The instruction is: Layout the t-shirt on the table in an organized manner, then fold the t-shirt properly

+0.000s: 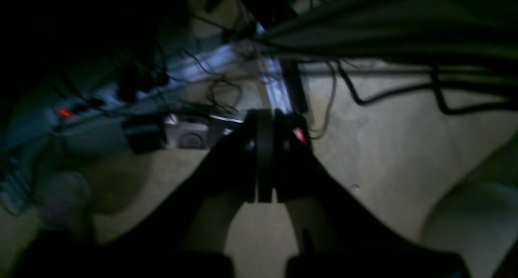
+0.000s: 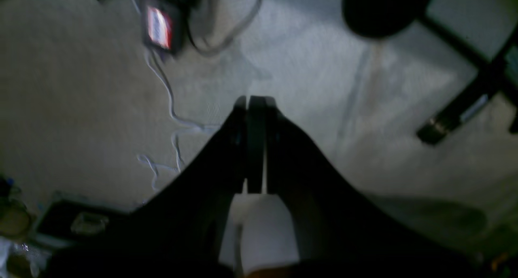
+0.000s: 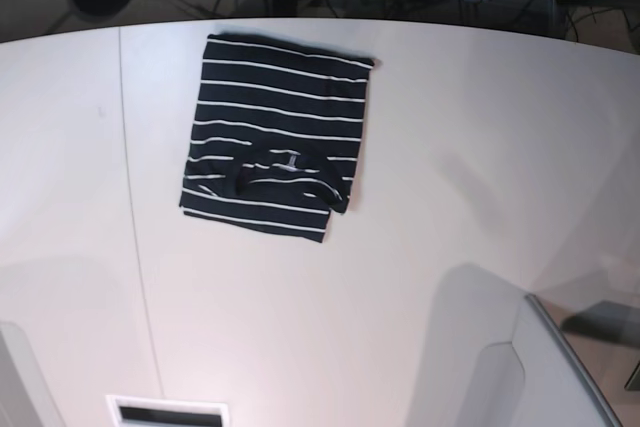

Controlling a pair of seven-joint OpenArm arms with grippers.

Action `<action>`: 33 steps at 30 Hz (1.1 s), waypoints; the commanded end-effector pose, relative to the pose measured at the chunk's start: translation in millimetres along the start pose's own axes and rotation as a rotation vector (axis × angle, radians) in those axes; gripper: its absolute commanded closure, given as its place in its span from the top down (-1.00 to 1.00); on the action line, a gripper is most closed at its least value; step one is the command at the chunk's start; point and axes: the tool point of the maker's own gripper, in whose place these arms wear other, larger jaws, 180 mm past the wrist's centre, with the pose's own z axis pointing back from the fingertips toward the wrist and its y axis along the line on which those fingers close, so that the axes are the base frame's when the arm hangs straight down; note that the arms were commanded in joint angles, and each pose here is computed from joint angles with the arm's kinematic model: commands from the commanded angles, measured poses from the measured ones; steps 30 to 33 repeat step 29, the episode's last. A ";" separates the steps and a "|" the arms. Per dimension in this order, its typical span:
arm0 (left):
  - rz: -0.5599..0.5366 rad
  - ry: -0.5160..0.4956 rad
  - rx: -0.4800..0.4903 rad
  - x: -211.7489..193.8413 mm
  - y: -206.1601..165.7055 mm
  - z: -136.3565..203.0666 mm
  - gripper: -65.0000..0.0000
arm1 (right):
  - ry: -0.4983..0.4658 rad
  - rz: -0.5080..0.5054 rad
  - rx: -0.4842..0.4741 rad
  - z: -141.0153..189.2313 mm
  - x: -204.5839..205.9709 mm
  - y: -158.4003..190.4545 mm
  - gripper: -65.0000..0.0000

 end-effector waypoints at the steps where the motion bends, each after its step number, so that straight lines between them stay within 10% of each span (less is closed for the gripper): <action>1: -0.003 -0.002 0.002 0.6 2.5 0.6 -1.00 | 0.001 -0.004 -0.002 1.4 -3.9 -2.8 -0.98; 33: 0.018 0.043 -0.003 -21.3 -2.7 8.0 -1.00 | -0.033 -0.001 0.016 -3.2 16.4 9.0 -0.98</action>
